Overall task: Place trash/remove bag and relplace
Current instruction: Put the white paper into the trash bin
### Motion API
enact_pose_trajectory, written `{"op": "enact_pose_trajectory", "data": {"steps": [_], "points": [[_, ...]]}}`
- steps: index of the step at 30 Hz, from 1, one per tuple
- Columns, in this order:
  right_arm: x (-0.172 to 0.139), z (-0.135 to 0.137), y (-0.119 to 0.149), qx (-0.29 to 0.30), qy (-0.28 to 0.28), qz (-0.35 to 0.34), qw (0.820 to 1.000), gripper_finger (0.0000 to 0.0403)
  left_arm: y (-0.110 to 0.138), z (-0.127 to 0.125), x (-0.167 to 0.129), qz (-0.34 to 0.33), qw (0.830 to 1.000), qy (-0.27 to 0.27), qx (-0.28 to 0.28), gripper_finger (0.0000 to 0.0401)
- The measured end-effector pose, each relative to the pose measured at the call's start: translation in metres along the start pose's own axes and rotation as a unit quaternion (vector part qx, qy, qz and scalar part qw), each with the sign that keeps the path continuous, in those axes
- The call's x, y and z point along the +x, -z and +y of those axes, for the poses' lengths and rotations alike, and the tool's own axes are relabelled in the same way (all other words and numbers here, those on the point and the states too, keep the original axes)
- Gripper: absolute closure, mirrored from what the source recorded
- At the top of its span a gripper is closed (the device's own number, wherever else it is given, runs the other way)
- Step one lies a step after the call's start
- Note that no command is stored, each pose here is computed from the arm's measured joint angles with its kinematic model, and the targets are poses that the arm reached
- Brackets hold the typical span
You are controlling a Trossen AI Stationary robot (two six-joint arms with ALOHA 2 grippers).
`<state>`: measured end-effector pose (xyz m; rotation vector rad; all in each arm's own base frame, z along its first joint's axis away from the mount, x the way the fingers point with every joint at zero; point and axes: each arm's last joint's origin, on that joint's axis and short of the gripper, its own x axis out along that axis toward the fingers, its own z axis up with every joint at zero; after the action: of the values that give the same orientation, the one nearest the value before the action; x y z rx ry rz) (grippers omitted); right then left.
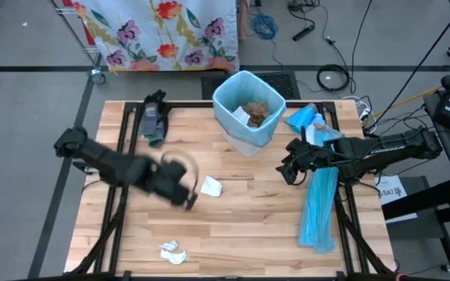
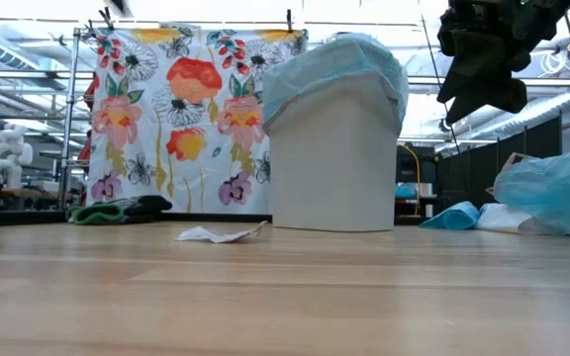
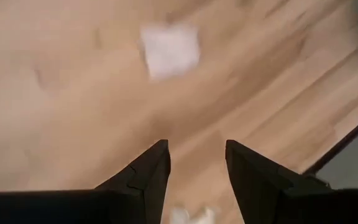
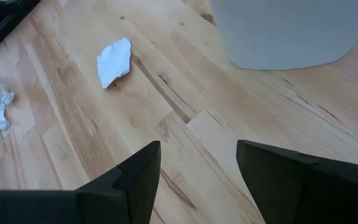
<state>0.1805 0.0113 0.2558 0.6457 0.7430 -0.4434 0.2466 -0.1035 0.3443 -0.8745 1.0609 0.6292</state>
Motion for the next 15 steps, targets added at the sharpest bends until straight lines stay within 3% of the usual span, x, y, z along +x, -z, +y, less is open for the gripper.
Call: {"op": "enact_pose_trajectory", "data": {"steps": [8, 11, 15], "points": [[0.0, 0.0, 0.0, 0.0, 0.0, 0.0, 1.0, 0.02, 0.107, 0.001, 0.04, 0.033, 0.984, 0.021, -0.173, 0.0241], [0.0, 0.0, 0.0, 0.0, 0.0, 0.0, 1.0, 0.02, 0.136, 0.001, 0.059, 0.041, 0.978, -0.002, -0.202, 0.0241], [0.0, 0.0, 0.0, 0.0, 0.0, 0.0, 1.0, 0.02, 0.161, -0.008, 0.085, 0.079, 0.977, -0.019, -0.198, 0.0241]]}}
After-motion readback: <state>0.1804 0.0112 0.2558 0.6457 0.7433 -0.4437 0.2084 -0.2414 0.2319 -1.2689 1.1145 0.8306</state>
